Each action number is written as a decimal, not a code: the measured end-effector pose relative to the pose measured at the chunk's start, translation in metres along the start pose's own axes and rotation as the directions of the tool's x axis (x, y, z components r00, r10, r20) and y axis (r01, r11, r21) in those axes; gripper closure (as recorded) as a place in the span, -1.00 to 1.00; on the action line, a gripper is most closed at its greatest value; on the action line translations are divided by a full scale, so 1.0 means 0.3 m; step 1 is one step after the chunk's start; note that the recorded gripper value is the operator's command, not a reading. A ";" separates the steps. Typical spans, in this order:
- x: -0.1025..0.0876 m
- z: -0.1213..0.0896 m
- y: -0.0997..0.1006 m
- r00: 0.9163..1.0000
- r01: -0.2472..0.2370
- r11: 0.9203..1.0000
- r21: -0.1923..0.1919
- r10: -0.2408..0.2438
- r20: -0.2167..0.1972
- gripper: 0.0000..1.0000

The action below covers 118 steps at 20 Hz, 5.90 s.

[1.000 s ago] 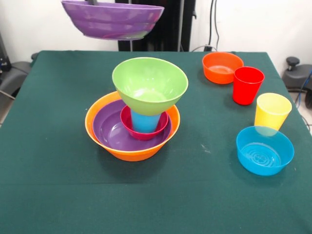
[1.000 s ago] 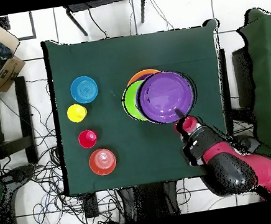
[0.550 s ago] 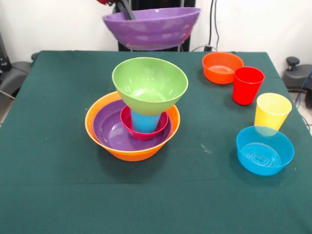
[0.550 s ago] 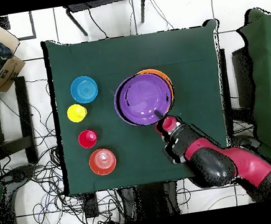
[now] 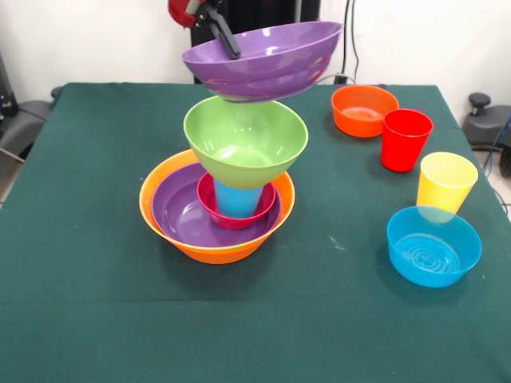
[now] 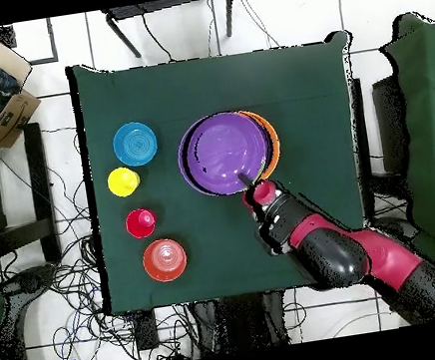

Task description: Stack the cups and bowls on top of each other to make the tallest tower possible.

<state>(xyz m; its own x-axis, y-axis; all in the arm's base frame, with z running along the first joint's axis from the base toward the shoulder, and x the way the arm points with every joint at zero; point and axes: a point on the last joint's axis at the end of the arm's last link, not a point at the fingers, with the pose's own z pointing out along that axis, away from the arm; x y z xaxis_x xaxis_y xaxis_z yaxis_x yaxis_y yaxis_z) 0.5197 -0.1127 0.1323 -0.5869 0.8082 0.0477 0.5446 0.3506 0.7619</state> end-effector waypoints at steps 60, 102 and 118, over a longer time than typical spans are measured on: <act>-0.048 0.102 -0.109 0.992 0.073 0.983 0.170 -0.089 0.086 1.00; -0.027 0.111 -0.132 0.993 0.082 0.982 0.168 -0.096 0.074 -1.00; -0.034 0.104 -0.127 0.991 0.089 0.981 0.171 -0.104 0.080 -1.00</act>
<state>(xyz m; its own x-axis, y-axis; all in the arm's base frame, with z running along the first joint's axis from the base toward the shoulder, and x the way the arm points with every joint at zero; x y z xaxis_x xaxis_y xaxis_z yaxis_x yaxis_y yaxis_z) 0.5236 -0.1197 0.0826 -0.5903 0.8029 -0.0835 0.5849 0.4967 0.6412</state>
